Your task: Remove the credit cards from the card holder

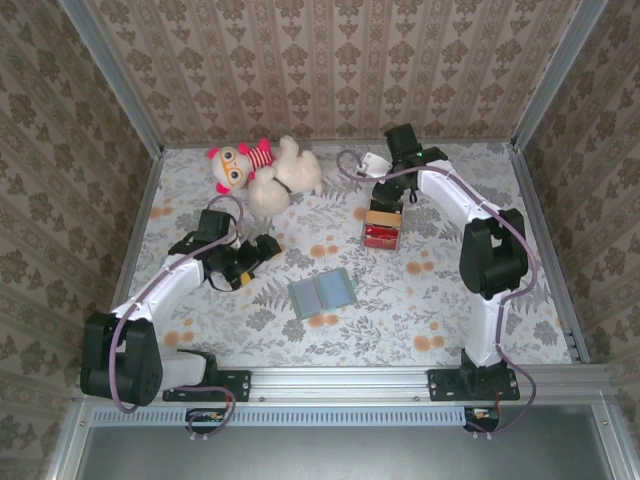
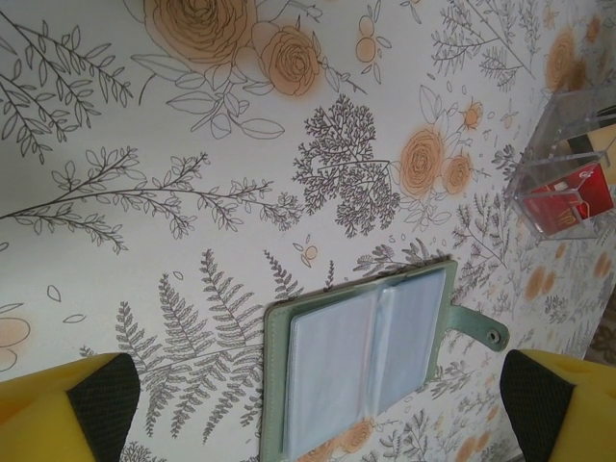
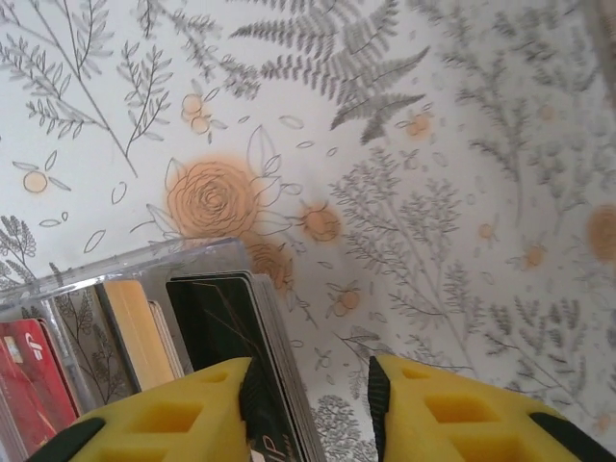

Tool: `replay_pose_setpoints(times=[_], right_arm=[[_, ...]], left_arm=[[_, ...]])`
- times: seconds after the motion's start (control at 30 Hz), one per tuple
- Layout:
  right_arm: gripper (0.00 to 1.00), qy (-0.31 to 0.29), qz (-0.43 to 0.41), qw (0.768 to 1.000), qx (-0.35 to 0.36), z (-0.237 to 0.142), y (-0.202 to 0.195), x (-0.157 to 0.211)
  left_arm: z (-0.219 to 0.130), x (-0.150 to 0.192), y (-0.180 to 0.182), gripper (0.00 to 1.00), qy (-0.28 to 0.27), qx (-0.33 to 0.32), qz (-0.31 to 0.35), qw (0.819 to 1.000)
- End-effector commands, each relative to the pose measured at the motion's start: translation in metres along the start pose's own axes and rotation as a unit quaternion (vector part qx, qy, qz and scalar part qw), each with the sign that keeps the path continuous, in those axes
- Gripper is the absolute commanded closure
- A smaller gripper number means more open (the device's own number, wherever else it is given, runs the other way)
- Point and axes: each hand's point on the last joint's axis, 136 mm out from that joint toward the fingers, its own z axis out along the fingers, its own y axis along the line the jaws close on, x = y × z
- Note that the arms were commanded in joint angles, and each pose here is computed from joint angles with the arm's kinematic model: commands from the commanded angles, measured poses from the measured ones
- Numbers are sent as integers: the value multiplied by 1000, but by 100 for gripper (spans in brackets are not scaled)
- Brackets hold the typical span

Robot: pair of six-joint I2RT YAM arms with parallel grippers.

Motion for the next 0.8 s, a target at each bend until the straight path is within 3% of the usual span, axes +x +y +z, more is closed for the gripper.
replay_pose_setpoints(times=[0.0,0.17,0.33,0.43,0.53,0.63,0.77], right_arm=[[55,-78,77,992,56,-48,-21,-27],[46,-162,186,967,71,-95,-21,-44],[44,-201,336,920,29,-131,1,-44],[46,-156,479,864,21,-142,12,-24],[47,-128,538,832,-38,-136,52,-19],[45,-123,549,821,-90,-126,94,-30],[45,-51,555,817,-146,-96,148,-28]], left_arm=[[-1,2,1,0,3,7,5,1000],[-4,5,0,0,-2,12,9,1000],[-2,12,2,0,6,15,4,1000],[4,19,-1,0,15,22,4,1000],[11,28,-7,0,23,37,2,999],[20,37,-12,1,35,39,5,999],[30,49,-18,3,52,30,14,998]])
